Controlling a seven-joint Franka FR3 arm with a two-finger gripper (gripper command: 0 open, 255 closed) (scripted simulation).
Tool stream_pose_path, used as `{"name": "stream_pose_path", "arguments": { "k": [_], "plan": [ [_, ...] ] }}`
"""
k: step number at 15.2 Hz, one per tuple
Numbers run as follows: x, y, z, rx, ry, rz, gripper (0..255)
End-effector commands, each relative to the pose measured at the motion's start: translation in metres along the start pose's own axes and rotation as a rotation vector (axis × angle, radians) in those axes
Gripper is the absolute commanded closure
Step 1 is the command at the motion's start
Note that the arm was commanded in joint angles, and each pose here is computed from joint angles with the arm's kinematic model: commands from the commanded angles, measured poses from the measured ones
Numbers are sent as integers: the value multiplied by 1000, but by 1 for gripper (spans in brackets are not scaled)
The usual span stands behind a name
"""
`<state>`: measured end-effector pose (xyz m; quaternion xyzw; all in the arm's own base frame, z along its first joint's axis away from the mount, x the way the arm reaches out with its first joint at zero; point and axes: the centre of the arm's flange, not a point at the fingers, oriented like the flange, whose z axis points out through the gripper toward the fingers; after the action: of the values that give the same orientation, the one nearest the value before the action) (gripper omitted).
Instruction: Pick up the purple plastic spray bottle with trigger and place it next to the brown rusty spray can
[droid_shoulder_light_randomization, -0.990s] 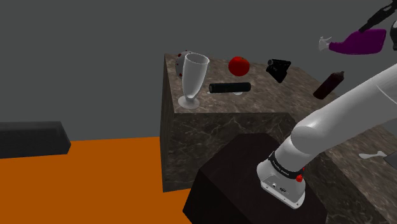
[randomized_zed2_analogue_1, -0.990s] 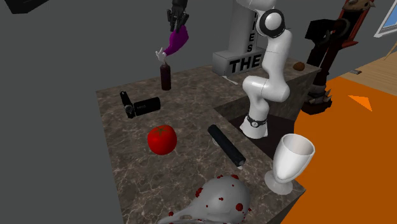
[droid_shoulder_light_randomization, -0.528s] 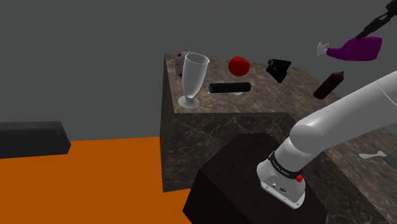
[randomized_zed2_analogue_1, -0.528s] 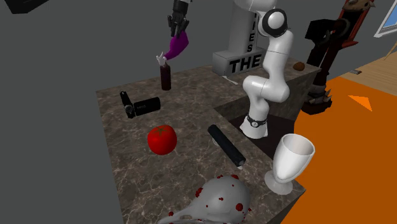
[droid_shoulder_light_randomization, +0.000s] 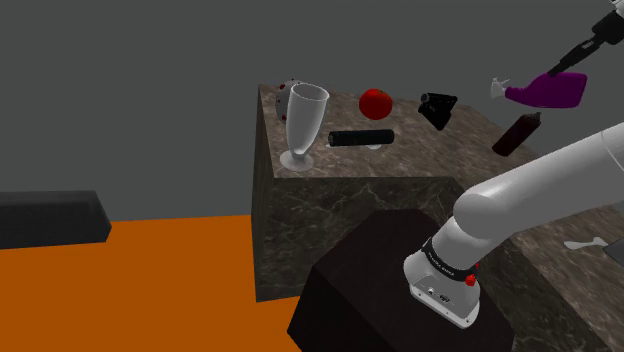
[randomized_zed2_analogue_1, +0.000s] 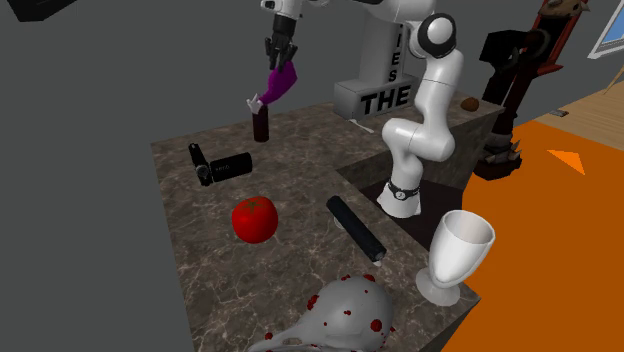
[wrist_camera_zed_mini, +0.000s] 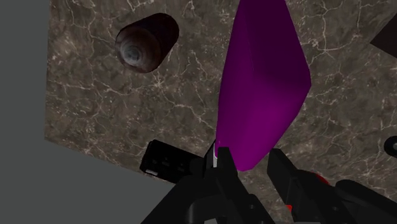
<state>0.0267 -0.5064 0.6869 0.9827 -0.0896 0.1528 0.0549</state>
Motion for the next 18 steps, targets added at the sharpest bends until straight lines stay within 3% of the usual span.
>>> {"name": "stream_pose_path", "arguments": {
  "k": [1,18],
  "plan": [
    [-3,-1,10,-1,0,0,255],
    [-30,-9,95,-1,0,0,255]
  ]
}}
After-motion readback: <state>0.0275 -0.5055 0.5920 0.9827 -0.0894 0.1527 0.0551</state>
